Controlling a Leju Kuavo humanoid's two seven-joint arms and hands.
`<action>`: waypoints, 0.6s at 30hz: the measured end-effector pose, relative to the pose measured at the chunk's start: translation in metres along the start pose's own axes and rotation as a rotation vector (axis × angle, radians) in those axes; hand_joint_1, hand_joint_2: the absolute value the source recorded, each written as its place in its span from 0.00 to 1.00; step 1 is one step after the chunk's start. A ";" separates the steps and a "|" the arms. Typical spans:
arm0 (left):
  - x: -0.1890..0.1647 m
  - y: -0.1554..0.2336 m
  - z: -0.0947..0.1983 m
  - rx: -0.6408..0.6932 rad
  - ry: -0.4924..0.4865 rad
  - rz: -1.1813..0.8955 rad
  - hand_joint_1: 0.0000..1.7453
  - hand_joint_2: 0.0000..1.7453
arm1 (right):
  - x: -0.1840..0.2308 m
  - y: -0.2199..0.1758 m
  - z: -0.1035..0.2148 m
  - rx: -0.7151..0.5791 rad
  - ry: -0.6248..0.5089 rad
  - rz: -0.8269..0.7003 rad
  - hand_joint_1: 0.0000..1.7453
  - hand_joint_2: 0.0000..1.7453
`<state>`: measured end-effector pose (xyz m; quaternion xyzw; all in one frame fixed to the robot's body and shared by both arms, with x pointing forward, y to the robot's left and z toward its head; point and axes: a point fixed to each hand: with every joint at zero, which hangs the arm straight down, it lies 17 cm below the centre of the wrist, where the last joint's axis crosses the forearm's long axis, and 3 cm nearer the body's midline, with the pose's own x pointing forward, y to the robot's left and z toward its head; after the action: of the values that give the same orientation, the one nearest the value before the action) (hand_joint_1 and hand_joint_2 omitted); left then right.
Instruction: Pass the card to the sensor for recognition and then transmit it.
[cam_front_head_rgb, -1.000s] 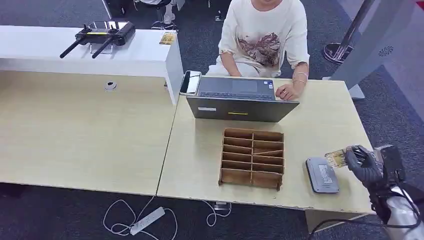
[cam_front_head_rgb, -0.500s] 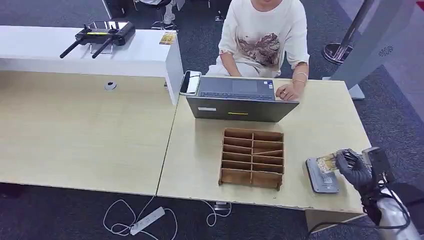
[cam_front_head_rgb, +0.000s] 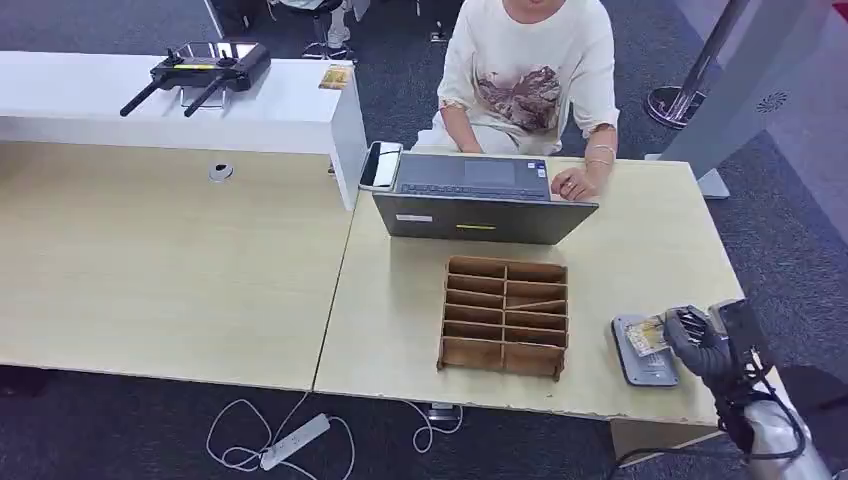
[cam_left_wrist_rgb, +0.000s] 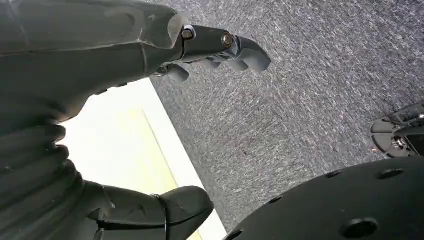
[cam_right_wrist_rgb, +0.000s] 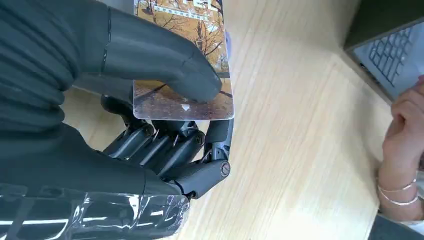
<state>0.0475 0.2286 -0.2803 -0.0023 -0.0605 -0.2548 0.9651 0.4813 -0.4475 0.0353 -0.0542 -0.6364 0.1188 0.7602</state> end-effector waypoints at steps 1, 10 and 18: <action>0.000 0.000 0.000 0.000 0.000 0.000 0.00 1.00 | -0.001 0.000 0.000 -0.002 0.004 0.005 1.00 1.00; -0.001 0.000 0.000 0.000 0.003 0.003 0.00 1.00 | -0.009 0.002 -0.001 -0.016 0.033 0.058 1.00 1.00; -0.002 0.000 0.000 0.000 0.010 0.004 0.00 1.00 | -0.020 -0.004 -0.003 -0.052 0.086 0.180 1.00 1.00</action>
<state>0.0462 0.2294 -0.2805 -0.0011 -0.0559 -0.2527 0.9659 0.4813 -0.4560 0.0166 -0.1359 -0.5987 0.1675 0.7714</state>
